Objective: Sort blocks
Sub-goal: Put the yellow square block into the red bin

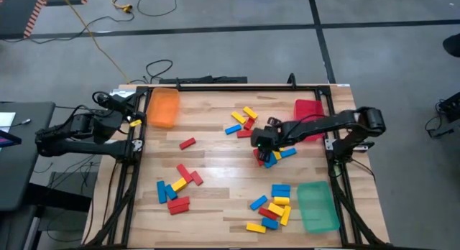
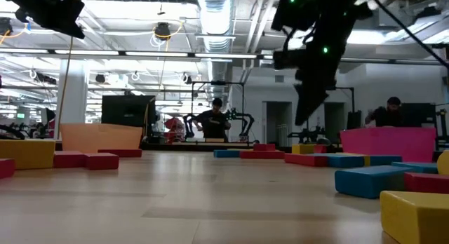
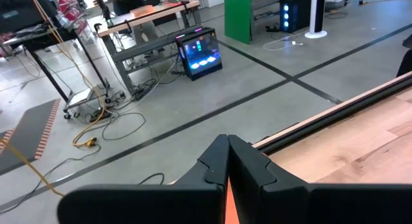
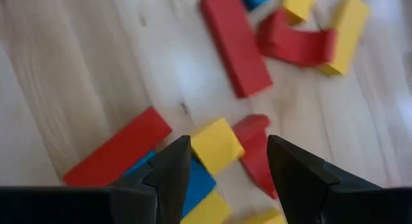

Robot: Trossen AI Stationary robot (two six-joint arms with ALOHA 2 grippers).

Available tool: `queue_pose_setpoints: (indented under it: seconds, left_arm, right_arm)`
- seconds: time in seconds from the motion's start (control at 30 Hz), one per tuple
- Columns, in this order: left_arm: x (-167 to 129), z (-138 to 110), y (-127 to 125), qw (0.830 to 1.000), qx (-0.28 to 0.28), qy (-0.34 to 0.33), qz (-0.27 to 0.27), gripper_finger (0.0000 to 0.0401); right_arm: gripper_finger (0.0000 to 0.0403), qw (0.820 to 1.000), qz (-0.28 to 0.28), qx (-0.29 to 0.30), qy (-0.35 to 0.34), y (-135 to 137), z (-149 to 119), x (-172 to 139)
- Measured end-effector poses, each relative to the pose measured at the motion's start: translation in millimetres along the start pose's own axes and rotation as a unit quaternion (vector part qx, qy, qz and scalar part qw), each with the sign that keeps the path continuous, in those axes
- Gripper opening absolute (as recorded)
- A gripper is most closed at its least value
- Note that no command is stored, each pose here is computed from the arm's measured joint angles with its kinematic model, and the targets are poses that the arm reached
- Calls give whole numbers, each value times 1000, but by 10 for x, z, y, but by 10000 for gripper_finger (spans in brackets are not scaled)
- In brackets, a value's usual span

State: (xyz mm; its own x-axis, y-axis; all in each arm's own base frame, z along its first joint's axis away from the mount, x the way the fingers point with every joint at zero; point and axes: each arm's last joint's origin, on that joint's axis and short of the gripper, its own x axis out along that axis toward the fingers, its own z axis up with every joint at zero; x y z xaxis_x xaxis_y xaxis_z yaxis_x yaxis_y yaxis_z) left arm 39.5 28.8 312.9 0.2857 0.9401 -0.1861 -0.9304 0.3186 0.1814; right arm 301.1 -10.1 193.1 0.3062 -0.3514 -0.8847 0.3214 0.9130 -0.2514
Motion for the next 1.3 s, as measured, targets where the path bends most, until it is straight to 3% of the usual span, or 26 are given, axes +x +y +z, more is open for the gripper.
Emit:
queue_pose_setpoints:
  seconds: [0.2,0.37,0.7,0.87,1.1,1.3]
  left_arm:
    - [0,-1,-1,1000,0,0,0,4]
    - [0,-1,0,1000,0,0,0,4]
    - [0,0,0,1000,0,0,0,4]
    - [0,0,0,1000,0,0,0,4]
    - [0,-1,0,1000,0,0,0,4]
    - [0,0,-1,1000,0,0,0,4]
  right_arm:
    - [223,996,1,-91,-1,132,11,129]
    - [223,991,-5,-130,13,89,7,191]
    - [216,990,18,-131,45,-91,20,376]
    - [186,989,52,-127,50,-129,18,390]
    - [148,990,52,-121,51,-168,10,412]
    - [159,991,56,-114,51,-179,12,417]
